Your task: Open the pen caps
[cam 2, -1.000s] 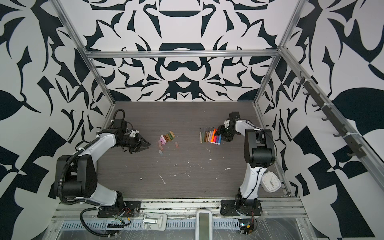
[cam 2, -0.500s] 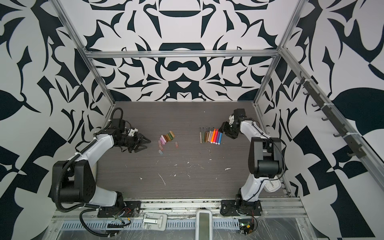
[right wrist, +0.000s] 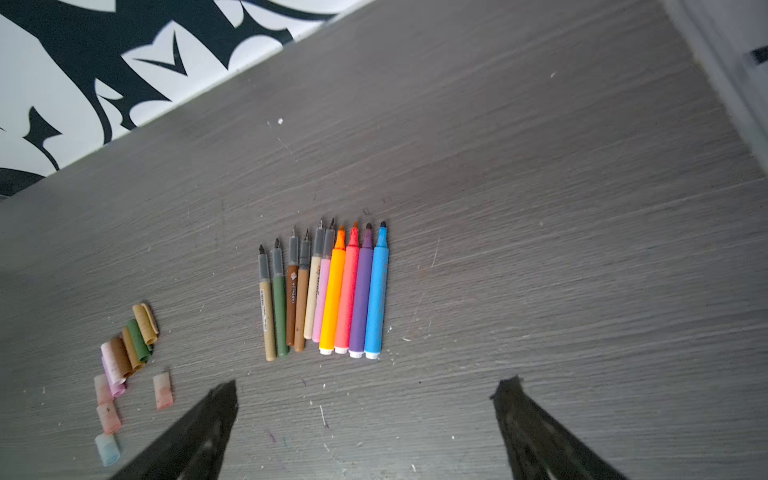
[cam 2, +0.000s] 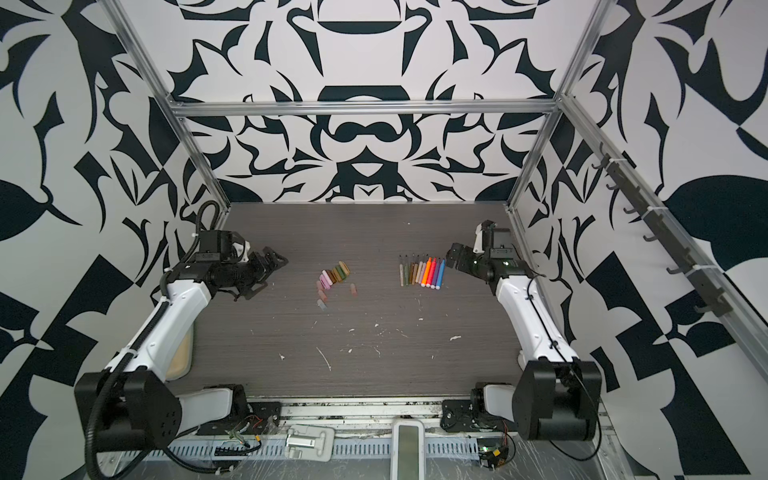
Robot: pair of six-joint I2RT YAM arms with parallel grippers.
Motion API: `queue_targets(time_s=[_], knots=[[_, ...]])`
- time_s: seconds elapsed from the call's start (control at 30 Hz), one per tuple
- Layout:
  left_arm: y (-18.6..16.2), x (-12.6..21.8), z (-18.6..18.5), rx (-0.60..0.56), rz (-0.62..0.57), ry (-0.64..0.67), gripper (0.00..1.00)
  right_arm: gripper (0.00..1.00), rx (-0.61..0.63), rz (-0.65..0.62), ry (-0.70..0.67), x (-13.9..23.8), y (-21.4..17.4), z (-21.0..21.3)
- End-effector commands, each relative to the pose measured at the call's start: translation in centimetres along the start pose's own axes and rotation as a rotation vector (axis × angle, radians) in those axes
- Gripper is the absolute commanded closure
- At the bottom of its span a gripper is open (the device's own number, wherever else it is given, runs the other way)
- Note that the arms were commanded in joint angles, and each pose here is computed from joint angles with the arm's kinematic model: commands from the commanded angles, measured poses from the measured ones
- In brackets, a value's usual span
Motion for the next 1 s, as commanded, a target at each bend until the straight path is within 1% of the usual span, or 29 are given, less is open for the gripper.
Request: queue_targets(time_s=[0.0,0.03,0.07,0.1,0.17,0.23,0.27,0.3,0.33,0.37,0.4,0.5,0.53,0.6,0.67,0.7,0.73,0.77,0.8,0.87,0.93,0.97], knots=[[2.0,-0.1,1.5,0.002,-0.181,0.119,0.01,0.01,0.201,-0.187,0.029,-1.1,-0.3,-0.6],[2.2,-0.4,2.3,-0.009,-0.219,0.170,0.01,0.00,0.246,-0.245,0.011,-1.3,-0.5,-1.0],[2.3,-0.6,3.3,0.015,-0.268,0.219,0.01,0.00,0.268,-0.298,-0.022,-1.7,-0.8,-1.7],[2.4,-0.7,3.8,0.016,-0.319,0.232,0.01,0.00,0.278,-0.340,-0.049,-2.0,-1.1,-2.3],[2.3,-1.2,4.6,-0.028,-0.453,0.196,0.01,0.00,0.308,-0.432,-0.079,-2.7,-1.4,-3.1],[2.1,-1.4,5.8,-0.024,-0.576,0.187,0.01,0.00,0.333,-0.486,-0.077,-3.8,-2.0,-3.6],[2.0,-1.5,6.5,-0.019,-0.630,0.201,0.01,0.00,0.324,-0.498,-0.086,-4.5,-2.1,-4.0],[2.0,-1.4,7.1,-0.012,-0.675,0.227,0.01,0.00,0.321,-0.434,-0.121,-5.0,-2.2,-4.2],[2.0,-1.2,7.6,-0.007,-0.713,0.259,0.01,0.00,0.333,-0.380,-0.109,-5.4,-2.0,-3.7],[2.2,-0.9,7.8,-0.026,-0.737,0.288,0.01,0.00,0.330,-0.351,-0.110,-5.6,-2.0,-3.5],[2.3,-0.7,7.7,-0.072,-0.740,0.308,0.01,0.00,0.321,-0.344,-0.117,-5.7,-2.2,-3.5],[2.8,-0.8,7.2,-0.259,-0.696,0.376,0.01,0.00,0.295,-0.386,-0.130,-6.0,-3.8,-4.1],[2.9,-1.1,7.4,-0.299,-0.678,0.397,0.01,0.00,0.298,-0.403,-0.148,-6.3,-4.6,-4.5],[2.9,-1.6,7.8,-0.355,-0.672,0.430,0.01,0.00,0.281,-0.479,-0.138,-6.5,-6.2,-5.4],[2.7,-2.0,8.1,-0.418,-0.692,0.445,0.01,0.00,0.270,-0.562,-0.112,-6.7,-7.5,-6.1],[2.7,-2.2,8.3,-0.443,-0.723,0.450,0.01,0.00,0.281,-0.587,-0.097,-6.8,-7.8,-6.1],[2.7,-2.2,8.5,-0.466,-0.769,0.452,0.01,0.00,0.302,-0.550,-0.101,-6.9,-7.9,-6.0],[2.8,-2.2,8.7,-0.474,-0.808,0.460,0.01,0.00,0.295,-0.492,-0.100,-7.3,-8.0,-6.0],[2.8,-2.3,9.2,-0.479,-0.829,0.488,0.01,0.00,0.314,-0.457,-0.091,-7.6,-7.7,-5.6],[3.1,-2.9,10.1,-0.465,-0.841,0.533,0.01,0.00,0.326,-0.442,-0.077,-8.4,-7.1,-5.2],[2.9,-4.3,11.3,-0.438,-0.848,0.531,0.01,0.00,0.319,-0.389,-0.099,-8.9,-6.8,-5.1],[2.7,-5.0,11.7,-0.438,-0.841,0.523,0.01,0.00,0.319,-0.399,-0.099,-8.8,-6.7,-5.0]])
Point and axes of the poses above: each gripper's point midway between its finger pads, its own x axis back along the fingers, its own z axis along the line the jaws close on, y = z × x, the point moved 7 cm from there along x, back along the fingers, and after that the axes turned 5 degrees about -x, right-handed, at the moved point
